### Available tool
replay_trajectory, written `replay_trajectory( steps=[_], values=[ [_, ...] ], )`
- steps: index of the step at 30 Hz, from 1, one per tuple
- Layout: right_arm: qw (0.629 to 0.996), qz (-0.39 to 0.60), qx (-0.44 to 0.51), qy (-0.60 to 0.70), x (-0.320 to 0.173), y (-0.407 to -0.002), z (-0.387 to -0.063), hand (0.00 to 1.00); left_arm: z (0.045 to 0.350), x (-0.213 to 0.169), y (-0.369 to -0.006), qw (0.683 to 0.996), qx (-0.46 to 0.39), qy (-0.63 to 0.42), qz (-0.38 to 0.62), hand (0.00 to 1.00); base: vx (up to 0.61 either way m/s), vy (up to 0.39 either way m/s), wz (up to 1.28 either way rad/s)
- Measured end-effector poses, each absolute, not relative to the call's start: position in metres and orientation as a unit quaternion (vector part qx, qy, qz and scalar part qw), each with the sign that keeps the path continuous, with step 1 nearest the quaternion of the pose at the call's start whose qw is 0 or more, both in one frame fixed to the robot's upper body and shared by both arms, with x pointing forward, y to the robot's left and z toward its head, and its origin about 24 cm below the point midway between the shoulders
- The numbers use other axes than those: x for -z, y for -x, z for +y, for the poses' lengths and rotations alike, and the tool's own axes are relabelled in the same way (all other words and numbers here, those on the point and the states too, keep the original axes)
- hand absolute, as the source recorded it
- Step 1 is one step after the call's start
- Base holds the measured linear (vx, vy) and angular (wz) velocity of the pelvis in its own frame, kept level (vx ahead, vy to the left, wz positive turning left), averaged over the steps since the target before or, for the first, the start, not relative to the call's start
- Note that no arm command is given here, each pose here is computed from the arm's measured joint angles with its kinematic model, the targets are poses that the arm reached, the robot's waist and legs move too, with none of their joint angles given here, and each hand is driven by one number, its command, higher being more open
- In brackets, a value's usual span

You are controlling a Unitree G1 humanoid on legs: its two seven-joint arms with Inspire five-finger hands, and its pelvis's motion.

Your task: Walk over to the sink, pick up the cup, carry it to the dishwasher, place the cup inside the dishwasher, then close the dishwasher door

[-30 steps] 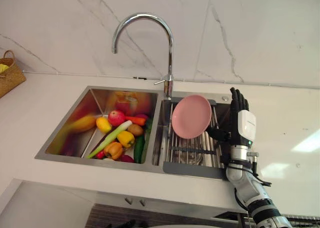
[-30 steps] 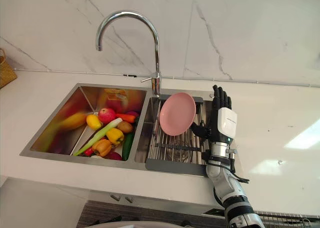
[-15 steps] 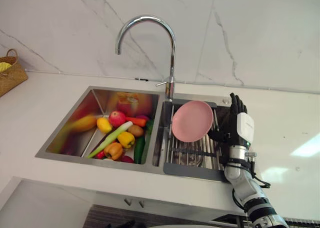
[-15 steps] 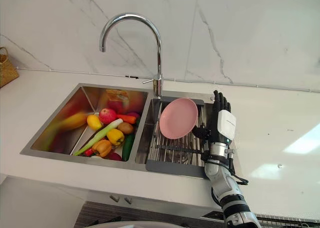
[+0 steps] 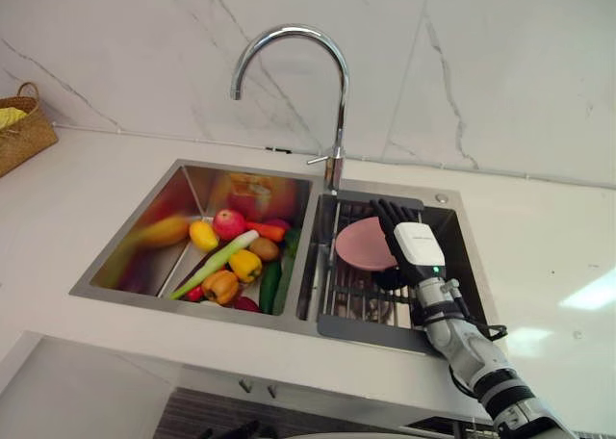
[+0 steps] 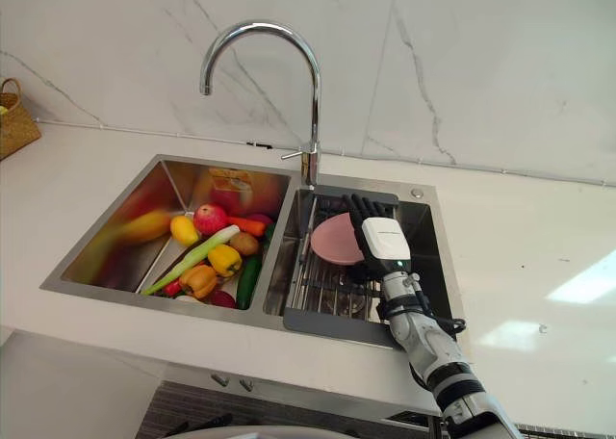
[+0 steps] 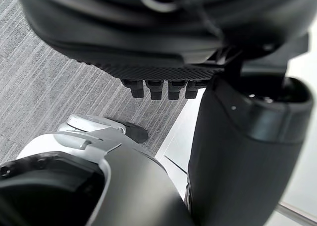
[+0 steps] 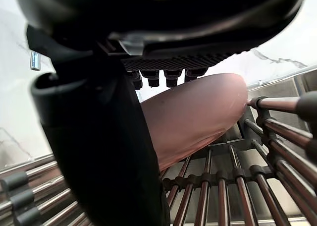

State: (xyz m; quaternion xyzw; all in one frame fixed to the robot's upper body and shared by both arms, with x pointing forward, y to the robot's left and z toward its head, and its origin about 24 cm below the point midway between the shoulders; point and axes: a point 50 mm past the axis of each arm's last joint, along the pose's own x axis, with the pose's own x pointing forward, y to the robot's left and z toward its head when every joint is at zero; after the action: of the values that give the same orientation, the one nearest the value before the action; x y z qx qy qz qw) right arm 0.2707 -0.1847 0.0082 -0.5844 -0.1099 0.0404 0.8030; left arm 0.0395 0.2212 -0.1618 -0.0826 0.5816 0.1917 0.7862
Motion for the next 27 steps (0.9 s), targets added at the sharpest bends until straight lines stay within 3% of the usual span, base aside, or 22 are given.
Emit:
replay_trajectory(
  steps=[11, 18, 20, 24, 27],
  values=[
    [0.761, -0.088, -0.102, 0.634, -0.005, -0.277, -0.182, 0.0, 0.224, 0.161, -0.043, 0.786, -0.189, 0.081, 0.583, 1.0, 0.0, 0.0, 0.01],
    [0.75, -0.138, -0.072, 0.643, -0.022, -0.285, -0.179, 0.0, 0.224, 0.161, -0.044, 0.788, -0.187, 0.084, 0.581, 1.0, 0.02, 0.007, 0.02],
    [0.764, -0.154, -0.049, 0.624, -0.036, -0.287, -0.18, 0.0, 0.223, 0.161, -0.046, 0.79, -0.185, 0.086, 0.578, 1.0, 0.0, 0.002, -0.03],
    [0.867, -0.198, 0.074, 0.452, -0.087, -0.284, -0.196, 0.0, 0.218, 0.162, -0.041, 0.784, -0.201, 0.108, 0.577, 1.0, 0.03, 0.019, -0.24],
    [0.89, -0.241, 0.183, 0.341, -0.128, -0.279, -0.224, 0.0, 0.217, 0.163, -0.04, 0.782, -0.204, 0.108, 0.579, 1.0, 0.05, 0.031, -0.36]
  ],
)
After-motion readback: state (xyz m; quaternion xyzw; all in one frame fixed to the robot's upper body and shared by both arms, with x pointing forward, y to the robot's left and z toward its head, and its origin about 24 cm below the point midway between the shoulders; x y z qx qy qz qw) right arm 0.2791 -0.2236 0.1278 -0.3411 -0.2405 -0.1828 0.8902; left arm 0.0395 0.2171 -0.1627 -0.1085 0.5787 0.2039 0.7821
